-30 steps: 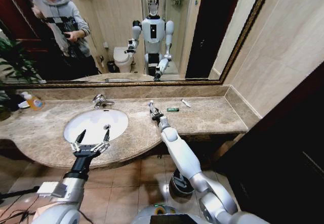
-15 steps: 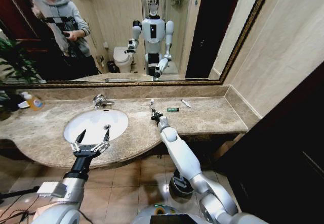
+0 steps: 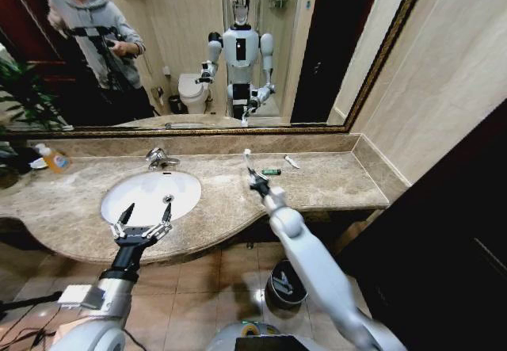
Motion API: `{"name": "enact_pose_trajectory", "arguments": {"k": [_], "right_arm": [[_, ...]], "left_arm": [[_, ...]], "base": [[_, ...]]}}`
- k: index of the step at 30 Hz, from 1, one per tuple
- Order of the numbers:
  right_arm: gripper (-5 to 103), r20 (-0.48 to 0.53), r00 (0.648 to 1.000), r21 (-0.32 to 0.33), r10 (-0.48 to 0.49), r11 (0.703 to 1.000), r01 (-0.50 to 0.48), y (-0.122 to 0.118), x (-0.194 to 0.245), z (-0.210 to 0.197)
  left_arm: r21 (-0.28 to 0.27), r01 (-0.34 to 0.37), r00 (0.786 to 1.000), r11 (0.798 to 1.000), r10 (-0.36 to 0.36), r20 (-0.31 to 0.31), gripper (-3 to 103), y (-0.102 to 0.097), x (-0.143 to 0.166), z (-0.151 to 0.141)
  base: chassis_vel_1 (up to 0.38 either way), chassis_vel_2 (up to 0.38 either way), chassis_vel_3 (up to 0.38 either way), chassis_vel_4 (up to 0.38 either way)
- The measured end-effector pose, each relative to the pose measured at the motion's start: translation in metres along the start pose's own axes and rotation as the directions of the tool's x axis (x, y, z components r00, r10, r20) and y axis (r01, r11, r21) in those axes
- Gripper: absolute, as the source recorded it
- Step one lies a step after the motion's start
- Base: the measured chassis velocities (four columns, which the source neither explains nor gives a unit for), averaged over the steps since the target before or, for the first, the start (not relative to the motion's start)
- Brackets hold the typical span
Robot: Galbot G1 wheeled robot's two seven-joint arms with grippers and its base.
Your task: Pick up the trash from the sink and place it in the trash bin.
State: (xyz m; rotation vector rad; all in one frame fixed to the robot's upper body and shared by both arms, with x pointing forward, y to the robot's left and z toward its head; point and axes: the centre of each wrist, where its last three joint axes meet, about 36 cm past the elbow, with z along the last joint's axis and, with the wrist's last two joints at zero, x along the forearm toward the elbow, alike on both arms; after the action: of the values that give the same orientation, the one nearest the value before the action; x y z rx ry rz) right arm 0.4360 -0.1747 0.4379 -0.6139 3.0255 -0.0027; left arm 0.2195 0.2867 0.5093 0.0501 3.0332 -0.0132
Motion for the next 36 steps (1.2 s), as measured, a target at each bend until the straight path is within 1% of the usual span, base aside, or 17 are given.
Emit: {"name": "enact_pose_trajectory", "arguments": {"k": [1,4,5,7,9,11,12,15,20,24,27,28,30,31,32,34,36], "right_arm": [[0,0.000,1.000,0.000,0.000,1.000,0.000,0.000,0.000,0.000],[0,-0.010,1.000,0.035,0.003,0.999,-0.002,-0.014,0.070,-0.011],[0,-0.010,1.000,0.035,0.003,0.999,-0.002,-0.014,0.070,-0.011],[0,-0.027,0.999,0.055,0.034,0.998,-0.032,-0.018,0.116,-0.015],[0,-0.031,0.999,0.061,0.033,0.998,-0.031,-0.017,0.131,-0.014],[0,-0.048,0.998,0.073,0.042,0.997,-0.038,-0.008,0.168,-0.006],[0,-0.048,0.998,0.073,0.042,0.997,-0.038,-0.008,0.168,-0.006],[0,-0.117,0.992,0.070,0.049,0.997,-0.040,0.013,0.220,0.022],[0,-0.183,0.982,0.053,0.055,0.998,-0.046,0.027,0.253,0.055],[0,-0.270,0.961,0.015,0.056,0.998,-0.054,0.044,0.276,0.094],[0,-0.378,0.925,-0.016,0.045,0.998,-0.055,0.052,0.285,0.144],[0,-0.378,0.925,-0.016,0.045,0.998,-0.055,0.052,0.285,0.144],[0,-0.452,0.891,-0.043,0.039,0.997,-0.065,0.051,0.286,0.169],[0,-0.511,0.859,-0.053,0.039,0.996,-0.077,0.047,0.283,0.193],[0,-0.511,0.859,-0.053,0.039,0.996,-0.077,0.047,0.283,0.193],[0,-0.551,0.833,-0.058,0.040,0.995,-0.086,0.043,0.278,0.210],[0,-0.619,0.784,-0.047,0.045,0.995,-0.094,0.028,0.258,0.257]], "left_arm": [[0.000,0.000,1.000,1.000,0.000,0.000,100,0.000,0.000,0.000],[0.000,0.000,1.000,1.000,0.000,0.000,100,0.000,0.000,0.000],[0.000,0.000,1.000,1.000,0.000,0.000,100,0.000,0.000,0.000],[0.000,0.000,1.000,1.000,0.000,0.000,100,0.000,0.000,0.000],[0.000,0.000,1.000,1.000,0.000,0.000,100,0.000,0.000,0.000],[0.000,0.000,1.000,1.000,0.000,0.000,100,0.000,0.000,0.000],[0.000,0.000,1.000,1.000,0.000,0.000,100,0.000,0.000,0.000],[0.000,0.000,1.000,1.000,0.000,0.000,100,0.000,0.000,0.000],[0.000,0.000,1.000,1.000,0.000,0.000,100,0.000,0.000,0.000],[0.000,0.000,1.000,1.000,0.000,0.000,100,0.000,0.000,0.000],[0.000,0.000,1.000,1.000,0.000,0.000,100,0.000,0.000,0.000],[0.000,0.000,1.000,1.000,0.000,0.000,100,0.000,0.000,0.000],[0.000,0.000,1.000,1.000,0.000,0.000,100,0.000,0.000,0.000],[0.000,0.000,1.000,1.000,0.000,0.000,100,0.000,0.000,0.000],[0.000,0.000,1.000,1.000,0.000,0.000,100,0.000,0.000,0.000],[0.000,0.000,1.000,1.000,0.000,0.000,100,0.000,0.000,0.000],[0.000,0.000,1.000,1.000,0.000,0.000,100,0.000,0.000,0.000]], "base": [[0.000,0.000,0.000,0.000],[0.000,0.000,0.000,0.000],[0.000,0.000,0.000,0.000],[0.000,0.000,0.000,0.000],[0.000,0.000,0.000,0.000],[0.000,0.000,0.000,0.000],[0.000,0.000,0.000,0.000],[0.000,0.000,0.000,0.000],[0.000,0.000,0.000,0.000],[0.000,0.000,0.000,0.000],[0.000,0.000,0.000,0.000],[0.000,0.000,0.000,0.000],[0.000,0.000,0.000,0.000],[0.000,0.000,0.000,0.000],[0.000,0.000,0.000,0.000],[0.000,0.000,0.000,0.000],[0.000,0.000,0.000,0.000]]}}
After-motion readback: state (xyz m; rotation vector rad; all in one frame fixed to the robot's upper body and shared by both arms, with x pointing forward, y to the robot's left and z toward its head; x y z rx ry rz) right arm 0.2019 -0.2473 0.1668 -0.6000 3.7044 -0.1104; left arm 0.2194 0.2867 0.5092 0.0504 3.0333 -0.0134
